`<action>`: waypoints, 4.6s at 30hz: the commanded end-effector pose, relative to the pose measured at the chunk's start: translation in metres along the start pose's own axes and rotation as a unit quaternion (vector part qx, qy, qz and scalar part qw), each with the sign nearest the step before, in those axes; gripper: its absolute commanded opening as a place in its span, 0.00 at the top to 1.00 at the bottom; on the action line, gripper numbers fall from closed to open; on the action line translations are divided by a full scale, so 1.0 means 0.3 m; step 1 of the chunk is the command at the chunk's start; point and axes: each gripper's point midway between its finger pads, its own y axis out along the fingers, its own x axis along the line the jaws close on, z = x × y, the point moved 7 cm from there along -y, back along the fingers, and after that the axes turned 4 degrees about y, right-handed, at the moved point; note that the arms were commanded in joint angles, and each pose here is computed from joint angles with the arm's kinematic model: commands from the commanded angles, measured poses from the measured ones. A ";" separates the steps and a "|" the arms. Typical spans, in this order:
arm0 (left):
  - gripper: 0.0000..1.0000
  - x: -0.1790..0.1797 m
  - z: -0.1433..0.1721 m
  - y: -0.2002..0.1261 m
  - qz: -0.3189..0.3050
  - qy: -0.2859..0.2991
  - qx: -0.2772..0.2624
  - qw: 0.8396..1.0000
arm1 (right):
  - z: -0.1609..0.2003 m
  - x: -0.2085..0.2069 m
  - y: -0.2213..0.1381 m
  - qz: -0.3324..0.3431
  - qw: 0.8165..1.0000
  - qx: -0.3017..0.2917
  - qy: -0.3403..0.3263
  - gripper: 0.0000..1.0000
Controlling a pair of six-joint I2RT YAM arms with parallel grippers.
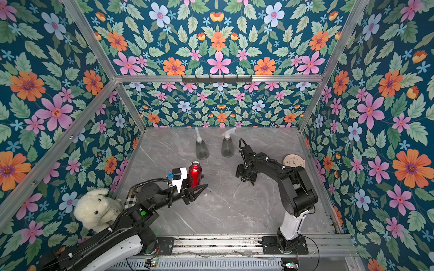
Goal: Attach spray nozzles to spray bottles
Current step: Pick up the spray nozzle from the center of the board, then insert the spray nozzle into the spray bottle.
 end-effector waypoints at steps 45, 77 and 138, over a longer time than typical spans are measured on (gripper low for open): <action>1.00 0.012 -0.022 0.003 -0.016 0.004 -0.020 1.000 | -0.020 0.175 -0.361 -0.047 0.964 -0.217 -0.148 0.75; 1.00 -0.002 -0.037 -0.006 -0.002 0.031 -0.045 0.999 | 0.432 0.735 -1.369 -0.390 0.619 -0.550 -0.403 0.71; 1.00 -0.006 -0.115 -0.049 -0.031 0.052 -0.091 0.994 | 0.570 0.693 -1.094 -0.496 0.657 -0.370 -0.430 0.60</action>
